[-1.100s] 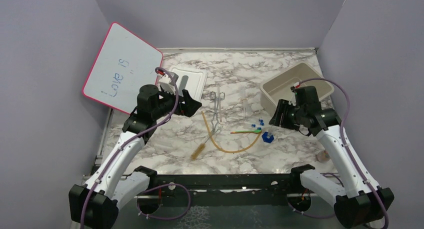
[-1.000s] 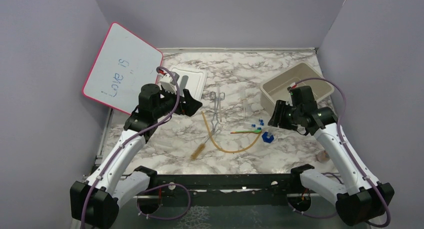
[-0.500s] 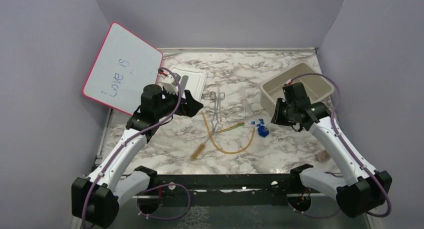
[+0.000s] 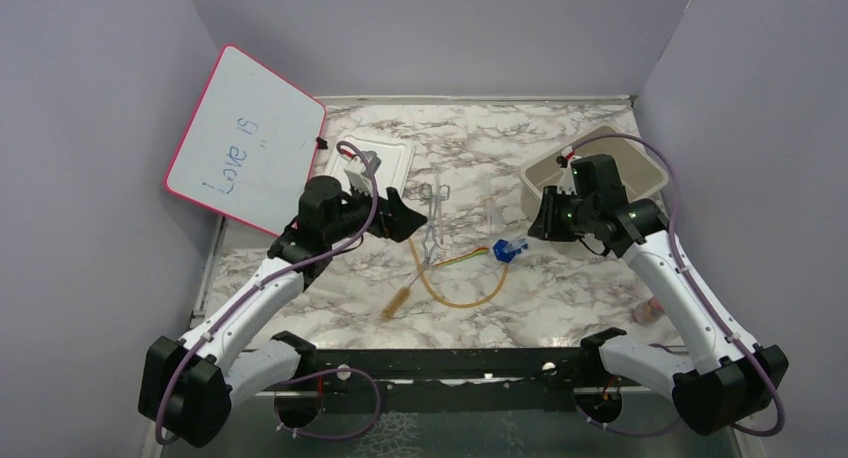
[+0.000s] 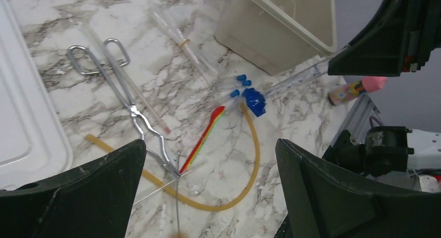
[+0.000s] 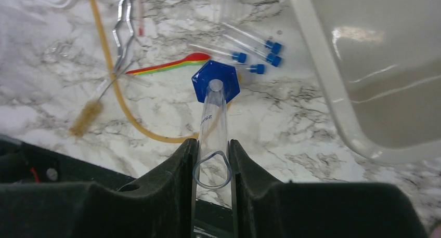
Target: Organize the chemistry lab equipment
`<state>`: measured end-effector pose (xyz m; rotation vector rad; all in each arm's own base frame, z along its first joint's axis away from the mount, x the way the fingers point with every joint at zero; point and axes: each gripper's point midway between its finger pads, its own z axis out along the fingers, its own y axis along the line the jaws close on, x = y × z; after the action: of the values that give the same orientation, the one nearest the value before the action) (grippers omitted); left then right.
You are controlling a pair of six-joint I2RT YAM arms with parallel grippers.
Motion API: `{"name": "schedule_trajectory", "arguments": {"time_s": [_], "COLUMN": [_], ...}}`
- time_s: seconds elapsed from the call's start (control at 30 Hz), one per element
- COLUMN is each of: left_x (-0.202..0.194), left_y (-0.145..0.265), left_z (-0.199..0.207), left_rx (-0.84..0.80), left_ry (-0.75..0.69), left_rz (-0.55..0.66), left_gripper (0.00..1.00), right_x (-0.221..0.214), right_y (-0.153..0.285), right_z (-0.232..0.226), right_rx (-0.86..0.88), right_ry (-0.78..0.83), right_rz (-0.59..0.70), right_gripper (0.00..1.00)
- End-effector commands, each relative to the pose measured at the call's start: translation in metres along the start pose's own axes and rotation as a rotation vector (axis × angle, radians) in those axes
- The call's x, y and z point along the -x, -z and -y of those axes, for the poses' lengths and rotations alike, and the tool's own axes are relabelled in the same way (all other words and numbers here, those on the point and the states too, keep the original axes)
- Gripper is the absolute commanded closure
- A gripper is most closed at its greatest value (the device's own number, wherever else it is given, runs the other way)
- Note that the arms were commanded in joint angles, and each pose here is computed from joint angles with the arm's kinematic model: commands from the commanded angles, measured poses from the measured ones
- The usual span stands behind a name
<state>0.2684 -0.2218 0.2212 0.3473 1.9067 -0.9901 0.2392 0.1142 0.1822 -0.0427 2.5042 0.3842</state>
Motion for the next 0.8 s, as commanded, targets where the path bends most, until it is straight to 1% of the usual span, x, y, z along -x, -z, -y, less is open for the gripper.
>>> {"name": "schedule_trajectory", "arguments": {"time_s": [0.0, 0.1, 0.2, 0.27, 0.33, 0.43, 0.57, 0.7, 0.77], "left_x": [0.0, -0.01, -0.032, -0.044, -0.053, -0.06, -0.07, -0.078, -0.081], "left_y": [-0.019, -0.03, -0.04, -0.045, -0.049, -0.05, -0.051, -0.051, -0.05], "left_z": [0.042, 0.062, 0.069, 0.066, 0.067, 0.082, 0.1, 0.105, 0.108], "left_rx": [-0.172, -0.244, -0.322, -0.332, -0.364, -0.453, -0.522, -0.567, -0.593], "left_ry": [-0.032, -0.094, -0.257, -0.279, -0.295, -0.324, -0.393, -0.458, -0.476], "left_rz": [0.044, 0.024, -0.038, -0.066, -0.095, -0.115, -0.105, -0.112, -0.117], "left_gripper": [0.04, 0.04, 0.09, 0.1, 0.11, 0.15, 0.17, 0.25, 0.31], "right_x": [0.013, 0.013, 0.01, 0.007, 0.007, 0.007, 0.001, -0.004, -0.004], "right_y": [0.012, 0.016, 0.022, 0.03, 0.035, 0.036, 0.03, 0.027, 0.027], "right_z": [-0.052, -0.071, -0.09, -0.103, -0.111, -0.113, -0.112, -0.111, -0.111], "right_rx": [0.282, 0.401, 0.523, 0.617, 0.673, 0.692, 0.695, 0.698, 0.7], "right_ry": [0.065, 0.083, 0.116, 0.133, 0.137, 0.147, 0.148, 0.157, 0.159], "right_rz": [0.025, 0.02, 0.0, -0.024, -0.025, -0.014, -0.041, -0.053, -0.052], "right_gripper": [0.8, 0.8, 0.81, 0.81, 0.81, 0.81, 0.81, 0.82, 0.82]}}
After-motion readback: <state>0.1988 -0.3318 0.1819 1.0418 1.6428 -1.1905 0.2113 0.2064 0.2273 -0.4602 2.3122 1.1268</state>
